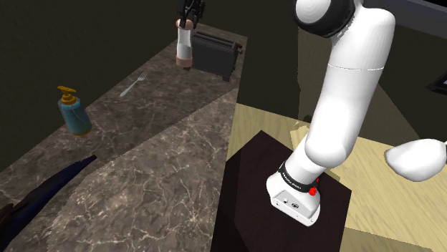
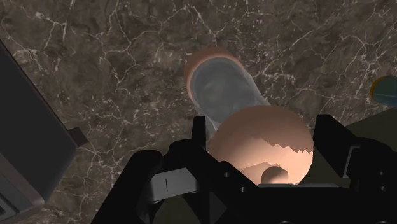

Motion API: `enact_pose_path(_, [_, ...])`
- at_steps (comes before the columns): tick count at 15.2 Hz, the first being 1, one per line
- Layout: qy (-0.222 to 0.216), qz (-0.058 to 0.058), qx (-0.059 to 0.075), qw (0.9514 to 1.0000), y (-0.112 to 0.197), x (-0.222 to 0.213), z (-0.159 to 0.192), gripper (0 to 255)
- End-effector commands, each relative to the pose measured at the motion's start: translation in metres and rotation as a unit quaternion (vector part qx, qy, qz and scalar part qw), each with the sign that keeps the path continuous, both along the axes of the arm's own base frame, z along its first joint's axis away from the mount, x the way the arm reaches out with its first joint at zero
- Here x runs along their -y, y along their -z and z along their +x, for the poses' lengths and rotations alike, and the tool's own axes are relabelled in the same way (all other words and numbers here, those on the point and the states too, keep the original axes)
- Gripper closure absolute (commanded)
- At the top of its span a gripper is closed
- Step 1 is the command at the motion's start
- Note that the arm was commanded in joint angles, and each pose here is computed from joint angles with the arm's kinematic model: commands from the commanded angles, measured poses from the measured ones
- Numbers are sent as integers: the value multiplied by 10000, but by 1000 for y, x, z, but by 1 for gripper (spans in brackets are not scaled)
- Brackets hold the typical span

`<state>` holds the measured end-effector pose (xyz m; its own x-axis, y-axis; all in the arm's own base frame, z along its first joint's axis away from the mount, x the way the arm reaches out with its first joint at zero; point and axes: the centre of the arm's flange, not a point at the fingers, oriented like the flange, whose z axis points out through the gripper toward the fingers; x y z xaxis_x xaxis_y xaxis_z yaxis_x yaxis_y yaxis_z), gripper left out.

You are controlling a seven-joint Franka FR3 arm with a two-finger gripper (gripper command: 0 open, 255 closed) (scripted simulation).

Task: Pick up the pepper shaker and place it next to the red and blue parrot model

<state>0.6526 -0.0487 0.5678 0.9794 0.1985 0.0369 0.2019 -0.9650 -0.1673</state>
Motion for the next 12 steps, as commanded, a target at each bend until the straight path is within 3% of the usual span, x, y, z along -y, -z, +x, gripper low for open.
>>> enact_pose_path(1, [0,0,-1,10000,-11,0,0,255])
enact_pose_path(12, [0,0,-1,10000,-69,0,0,255])
